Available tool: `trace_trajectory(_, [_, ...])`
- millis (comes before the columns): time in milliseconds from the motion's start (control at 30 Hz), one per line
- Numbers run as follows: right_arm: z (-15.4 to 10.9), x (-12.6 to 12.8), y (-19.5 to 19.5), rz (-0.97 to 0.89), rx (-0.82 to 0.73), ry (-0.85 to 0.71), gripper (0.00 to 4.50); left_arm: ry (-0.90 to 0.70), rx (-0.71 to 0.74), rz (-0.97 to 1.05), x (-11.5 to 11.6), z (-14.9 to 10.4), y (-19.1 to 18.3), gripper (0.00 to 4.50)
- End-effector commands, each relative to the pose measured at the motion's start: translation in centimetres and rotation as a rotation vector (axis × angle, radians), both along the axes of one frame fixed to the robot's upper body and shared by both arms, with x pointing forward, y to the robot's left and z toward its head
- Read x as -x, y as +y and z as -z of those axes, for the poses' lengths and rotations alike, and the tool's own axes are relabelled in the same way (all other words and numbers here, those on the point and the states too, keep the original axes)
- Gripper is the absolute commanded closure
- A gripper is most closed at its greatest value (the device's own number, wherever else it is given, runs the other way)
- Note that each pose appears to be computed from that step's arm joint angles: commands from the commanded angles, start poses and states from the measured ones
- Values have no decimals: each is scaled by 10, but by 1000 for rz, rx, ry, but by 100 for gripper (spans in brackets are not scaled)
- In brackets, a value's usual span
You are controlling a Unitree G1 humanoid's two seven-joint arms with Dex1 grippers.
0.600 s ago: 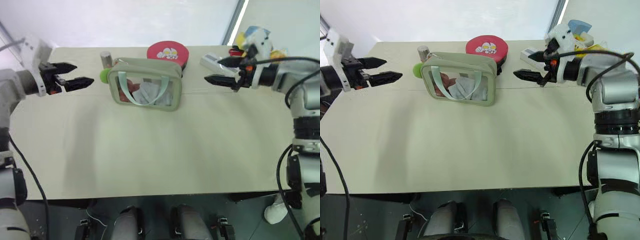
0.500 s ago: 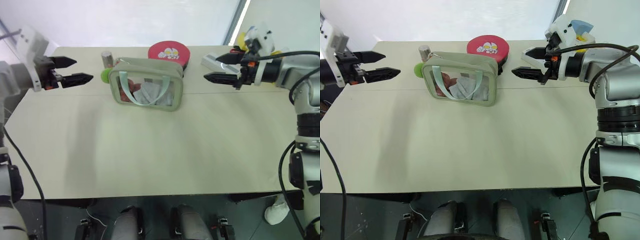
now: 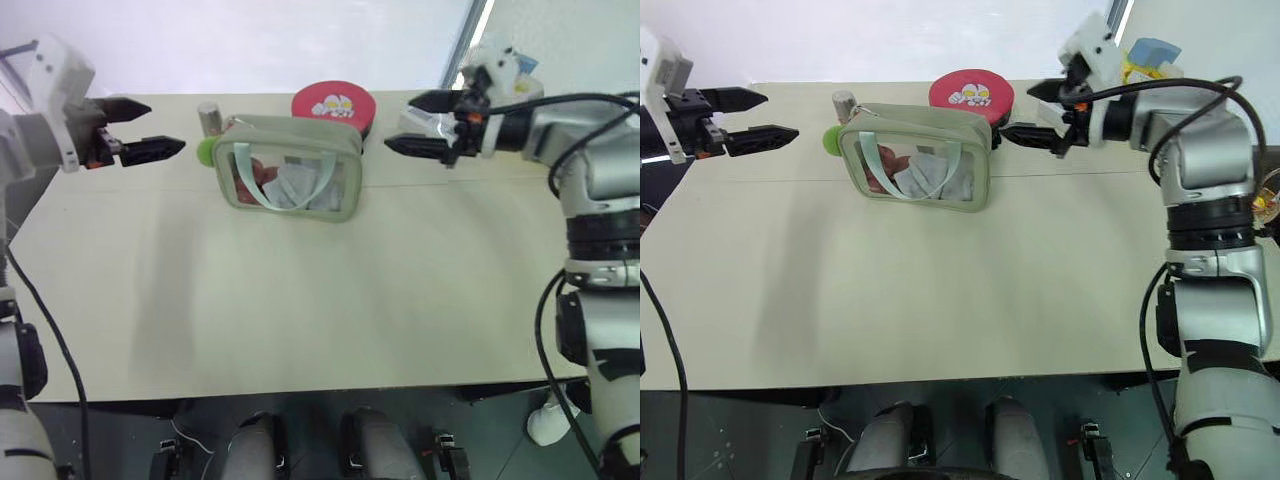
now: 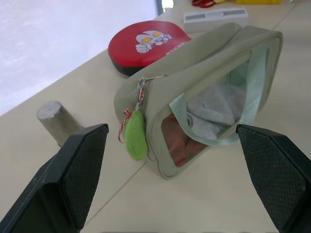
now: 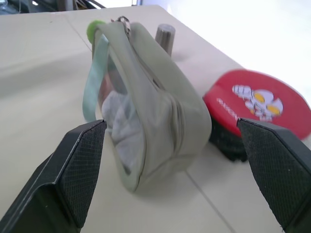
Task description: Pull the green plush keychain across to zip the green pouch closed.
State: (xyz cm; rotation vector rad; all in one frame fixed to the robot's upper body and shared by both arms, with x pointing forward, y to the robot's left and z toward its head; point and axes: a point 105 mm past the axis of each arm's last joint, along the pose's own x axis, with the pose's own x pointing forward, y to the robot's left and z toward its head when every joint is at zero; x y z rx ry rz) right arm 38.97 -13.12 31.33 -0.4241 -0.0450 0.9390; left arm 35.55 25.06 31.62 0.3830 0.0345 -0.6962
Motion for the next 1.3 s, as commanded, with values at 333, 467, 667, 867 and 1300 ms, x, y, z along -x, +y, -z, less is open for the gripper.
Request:
trace_trajectory(333, [33, -36, 87, -119, 212, -58, 3, -36, 6, 83, 31, 2, -45, 0])
trace_trajectory(467, [48, -40, 92, -141, 298, -80, 54, -28, 28, 17, 34, 10, -38, 0])
trace_trajectory(667, [55, -42, 90, -156, 390, -129, 341, -33, 48, -20, 40, 12, -33, 0])
trace_trajectory(867, [35, -44, 83, -138, 372, -230, 447, -55, 67, -76, 36, 5, -20, 0])
trace_trajectory(1300, [21, 9, 60, -332, 331, -208, 447, -66, 69, -119, 38, -1, 0, 0])
